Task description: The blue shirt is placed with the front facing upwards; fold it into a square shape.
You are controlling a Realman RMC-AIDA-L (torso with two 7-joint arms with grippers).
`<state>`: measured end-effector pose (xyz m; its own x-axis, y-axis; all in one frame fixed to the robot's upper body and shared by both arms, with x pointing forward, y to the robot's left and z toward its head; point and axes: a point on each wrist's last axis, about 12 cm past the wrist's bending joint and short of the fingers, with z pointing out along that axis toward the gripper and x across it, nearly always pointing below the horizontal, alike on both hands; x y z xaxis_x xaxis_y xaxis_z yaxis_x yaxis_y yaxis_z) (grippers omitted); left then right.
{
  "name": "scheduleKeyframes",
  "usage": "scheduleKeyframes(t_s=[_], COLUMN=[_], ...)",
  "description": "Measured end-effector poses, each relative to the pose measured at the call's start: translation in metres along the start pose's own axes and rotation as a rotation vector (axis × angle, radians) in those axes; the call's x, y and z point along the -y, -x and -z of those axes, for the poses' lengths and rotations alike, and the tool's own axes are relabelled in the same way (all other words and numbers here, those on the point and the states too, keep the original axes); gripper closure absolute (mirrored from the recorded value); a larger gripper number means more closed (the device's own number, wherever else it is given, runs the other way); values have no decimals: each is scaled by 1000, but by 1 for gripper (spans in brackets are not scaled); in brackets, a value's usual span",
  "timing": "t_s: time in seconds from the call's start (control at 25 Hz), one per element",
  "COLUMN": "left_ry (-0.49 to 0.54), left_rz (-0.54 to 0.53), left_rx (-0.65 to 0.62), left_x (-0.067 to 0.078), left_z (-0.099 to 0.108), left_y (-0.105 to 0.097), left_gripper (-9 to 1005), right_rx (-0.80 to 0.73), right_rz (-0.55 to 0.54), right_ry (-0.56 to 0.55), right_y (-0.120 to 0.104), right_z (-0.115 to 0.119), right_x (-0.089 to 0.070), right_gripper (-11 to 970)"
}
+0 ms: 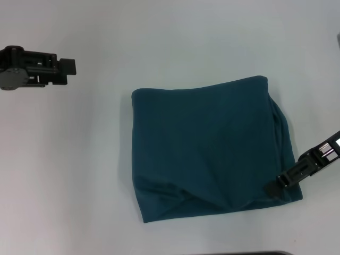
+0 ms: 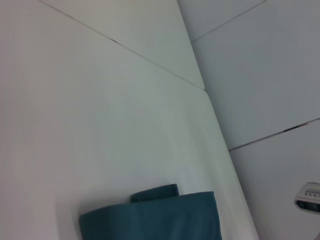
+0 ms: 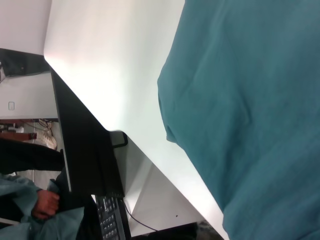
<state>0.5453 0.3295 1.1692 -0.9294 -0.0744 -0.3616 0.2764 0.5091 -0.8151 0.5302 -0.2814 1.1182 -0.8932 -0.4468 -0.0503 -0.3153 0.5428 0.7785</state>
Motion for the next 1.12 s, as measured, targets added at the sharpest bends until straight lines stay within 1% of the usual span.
scheduleKeyframes(t_s=[0.16, 0.32, 0.48, 0.76, 0.84, 0.96, 1.08, 1.12], left_ry=[1, 0, -1, 0, 0, -1, -2, -1], left_rz=[0, -5, -9, -5, -6, -7, -5, -4], left_rx=[4, -2, -5, -3, -5, -6, -7, -6], left_x=[0, 1, 2, 1, 1, 1, 1, 0], left_z=[1, 0, -1, 0, 0, -1, -1, -1], left_y=[0, 2, 2, 1, 1, 1, 1, 1], left_gripper=[489, 489, 489, 489, 489, 489, 489, 489], right_rx=[-5, 16, 26, 4, 1, 6, 17, 22], right_rz=[0, 10, 14, 1, 2, 3, -6, -8], right_ry=[-8, -28, -42, -68, -72, -77, -90, -90], right_y=[0, 1, 3, 1, 1, 1, 1, 1], right_z=[-4, 0, 2, -4, -4, -1, 8, 11], right_x=[0, 1, 2, 6, 6, 7, 7, 7], right_gripper=[229, 230, 315, 465, 707, 816, 926, 930])
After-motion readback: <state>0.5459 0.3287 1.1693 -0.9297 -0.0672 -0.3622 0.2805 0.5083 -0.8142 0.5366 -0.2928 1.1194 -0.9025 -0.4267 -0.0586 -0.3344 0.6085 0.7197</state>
